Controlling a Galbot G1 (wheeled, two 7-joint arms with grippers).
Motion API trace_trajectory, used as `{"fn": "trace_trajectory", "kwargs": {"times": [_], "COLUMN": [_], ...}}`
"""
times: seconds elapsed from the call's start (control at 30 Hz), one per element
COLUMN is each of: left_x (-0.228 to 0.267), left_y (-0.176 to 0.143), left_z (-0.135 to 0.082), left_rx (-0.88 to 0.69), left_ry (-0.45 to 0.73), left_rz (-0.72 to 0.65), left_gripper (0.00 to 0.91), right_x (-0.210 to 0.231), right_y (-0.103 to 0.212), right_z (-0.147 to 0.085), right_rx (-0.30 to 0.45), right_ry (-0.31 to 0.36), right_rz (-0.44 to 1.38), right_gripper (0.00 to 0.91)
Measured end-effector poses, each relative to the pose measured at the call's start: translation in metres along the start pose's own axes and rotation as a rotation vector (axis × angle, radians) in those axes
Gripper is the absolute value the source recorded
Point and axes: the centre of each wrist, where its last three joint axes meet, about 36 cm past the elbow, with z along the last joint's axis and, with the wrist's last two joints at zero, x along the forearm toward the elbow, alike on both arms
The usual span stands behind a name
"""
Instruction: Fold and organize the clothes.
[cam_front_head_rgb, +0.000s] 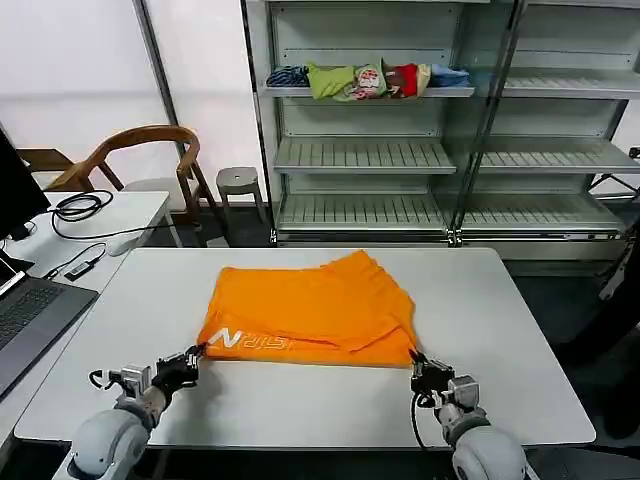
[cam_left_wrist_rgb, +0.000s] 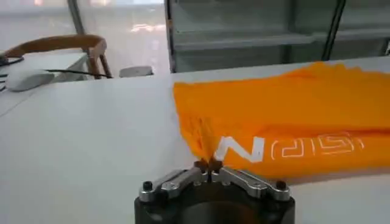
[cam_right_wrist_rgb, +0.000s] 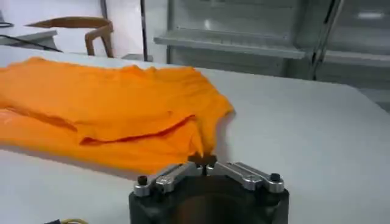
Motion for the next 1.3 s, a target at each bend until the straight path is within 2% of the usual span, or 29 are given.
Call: {"fn": "trace_trajectory", "kwargs": {"times": [0.5, 1.3], "left_x": [0.054, 0.099], "left_y": [-0.016, -0.027], "left_z": [0.025, 0.031], "left_rx": [-0.009, -0.045], "left_ry": [0.022, 0.061], "left_rz": [0.025, 0.04], "left_gripper": [0.02, 0.02], "right_x": [0.052, 0.091], "right_y": [0.005, 0.014], "right_z": [0.02, 0.034], "right_rx": [0.027, 0.051], "right_ry": [0.025, 0.046], "right_rz": [0.004, 0.004], "right_gripper": [0.0, 0.0]}}
